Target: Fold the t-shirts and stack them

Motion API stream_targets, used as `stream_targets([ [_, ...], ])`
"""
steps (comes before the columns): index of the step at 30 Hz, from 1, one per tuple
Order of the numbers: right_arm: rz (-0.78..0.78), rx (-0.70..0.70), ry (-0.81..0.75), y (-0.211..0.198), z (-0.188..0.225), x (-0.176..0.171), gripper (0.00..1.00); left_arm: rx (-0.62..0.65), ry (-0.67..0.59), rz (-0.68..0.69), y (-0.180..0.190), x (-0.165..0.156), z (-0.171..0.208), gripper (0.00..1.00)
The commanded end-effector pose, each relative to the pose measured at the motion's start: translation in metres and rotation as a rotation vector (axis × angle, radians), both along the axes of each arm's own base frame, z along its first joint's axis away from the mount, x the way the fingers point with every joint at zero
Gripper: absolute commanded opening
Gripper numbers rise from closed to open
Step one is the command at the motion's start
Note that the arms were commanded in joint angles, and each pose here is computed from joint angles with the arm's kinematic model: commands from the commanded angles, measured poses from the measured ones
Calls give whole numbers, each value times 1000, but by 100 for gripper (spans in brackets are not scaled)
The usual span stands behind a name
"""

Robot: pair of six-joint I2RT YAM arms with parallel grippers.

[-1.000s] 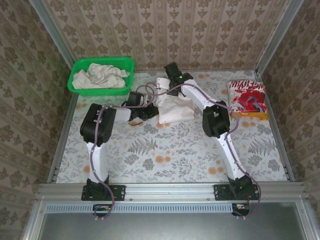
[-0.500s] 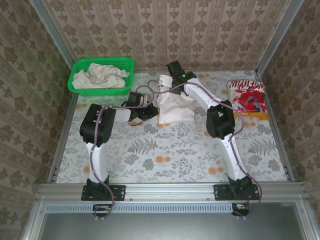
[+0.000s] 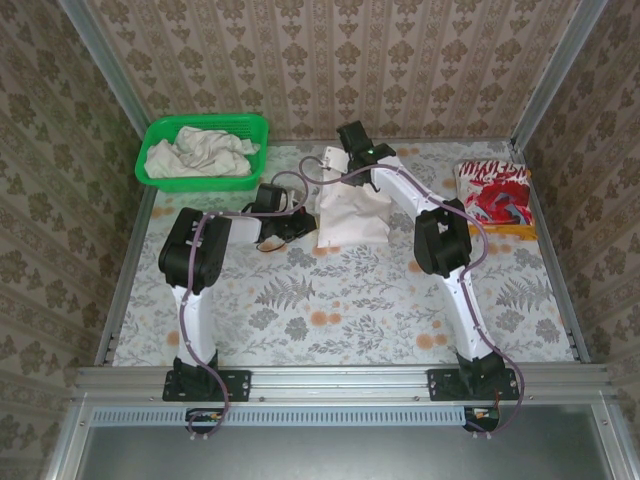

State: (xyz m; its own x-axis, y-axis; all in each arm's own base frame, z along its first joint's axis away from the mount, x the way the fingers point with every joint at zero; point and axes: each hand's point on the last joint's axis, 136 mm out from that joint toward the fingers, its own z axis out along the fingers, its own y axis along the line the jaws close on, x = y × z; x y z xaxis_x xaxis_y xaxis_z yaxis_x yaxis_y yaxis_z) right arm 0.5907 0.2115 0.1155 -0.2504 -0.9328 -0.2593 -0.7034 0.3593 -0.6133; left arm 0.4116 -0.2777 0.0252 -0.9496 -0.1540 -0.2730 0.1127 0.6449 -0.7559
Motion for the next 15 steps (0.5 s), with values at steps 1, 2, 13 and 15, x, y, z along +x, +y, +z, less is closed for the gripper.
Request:
stream_targets([
  [1, -62, 44, -68, -4, 23, 12, 62, 156, 230, 55, 36, -43, -50, 0],
  [2, -71, 61, -81, -4, 31, 13, 67, 152, 220, 58, 36, -41, -45, 1],
  [13, -489, 598, -165, -33, 105, -14, 90, 95, -14, 93, 40, -11, 43, 35],
  [15, -569, 729, -97, -37, 96, -27, 90, 99, -37, 107, 41, -3, 50, 47],
])
